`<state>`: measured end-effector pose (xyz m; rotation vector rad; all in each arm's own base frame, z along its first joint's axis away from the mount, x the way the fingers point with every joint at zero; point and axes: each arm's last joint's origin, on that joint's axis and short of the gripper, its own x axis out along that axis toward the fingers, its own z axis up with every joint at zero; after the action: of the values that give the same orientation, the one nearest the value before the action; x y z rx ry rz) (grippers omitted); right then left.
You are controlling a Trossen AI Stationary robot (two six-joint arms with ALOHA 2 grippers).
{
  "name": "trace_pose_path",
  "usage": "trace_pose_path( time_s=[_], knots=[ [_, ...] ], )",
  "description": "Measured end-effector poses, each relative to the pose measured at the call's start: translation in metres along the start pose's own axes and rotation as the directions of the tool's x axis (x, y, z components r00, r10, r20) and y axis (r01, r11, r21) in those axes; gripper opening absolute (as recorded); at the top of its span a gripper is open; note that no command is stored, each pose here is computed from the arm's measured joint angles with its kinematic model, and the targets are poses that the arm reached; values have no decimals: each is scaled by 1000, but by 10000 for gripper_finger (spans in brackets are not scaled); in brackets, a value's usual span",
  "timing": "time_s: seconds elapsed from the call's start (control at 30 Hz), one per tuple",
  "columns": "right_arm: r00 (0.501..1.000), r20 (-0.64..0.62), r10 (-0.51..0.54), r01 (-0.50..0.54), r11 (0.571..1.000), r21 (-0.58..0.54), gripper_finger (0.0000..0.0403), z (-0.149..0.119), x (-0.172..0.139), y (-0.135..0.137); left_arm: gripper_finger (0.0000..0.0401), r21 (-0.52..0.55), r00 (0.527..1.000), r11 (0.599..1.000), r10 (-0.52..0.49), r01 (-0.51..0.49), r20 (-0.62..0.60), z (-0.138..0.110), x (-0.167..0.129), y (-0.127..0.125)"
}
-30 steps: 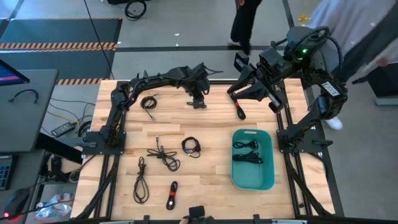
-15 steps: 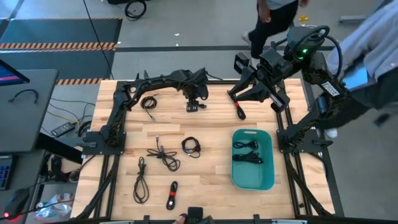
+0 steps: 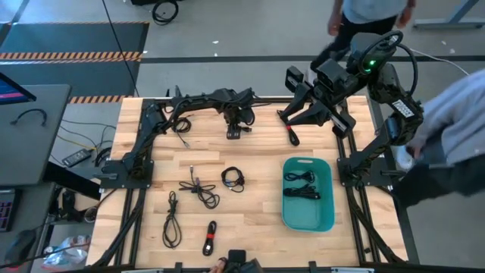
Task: Pick and place USB-C Cables
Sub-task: Put the black charger cable into the green bin
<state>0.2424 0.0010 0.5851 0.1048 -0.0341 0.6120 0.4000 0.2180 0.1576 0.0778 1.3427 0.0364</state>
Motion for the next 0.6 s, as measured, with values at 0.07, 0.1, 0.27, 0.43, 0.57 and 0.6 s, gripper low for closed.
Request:
trace_pose_path(
  time_s=[0.07,0.1,0.27,0.43,0.57,0.6],
  knots=[
    [1000,2,0,0,1000,-1,96,0,0,0,219,-3,1000,1000,3,-3,2,0,0,1],
    [1000,3,1,-1,1000,-3,96,0,0,0,219,-6,1000,1000,2,-2,-2,-1,0,2],
    [1000,6,1,-1,1000,-5,96,1,0,0,219,-28,1000,1000,-6,6,-18,-4,2,4],
    [1000,18,6,-6,1000,-15,96,2,0,0,203,-50,995,997,-60,56,-83,-12,16,5],
    [1000,22,7,-7,1000,-18,96,3,0,0,182,-79,992,995,-70,62,-105,-14,22,5],
    [1000,22,7,-7,1000,-19,96,3,0,1,179,-77,992,995,-69,61,-106,-14,22,5]
  ],
)
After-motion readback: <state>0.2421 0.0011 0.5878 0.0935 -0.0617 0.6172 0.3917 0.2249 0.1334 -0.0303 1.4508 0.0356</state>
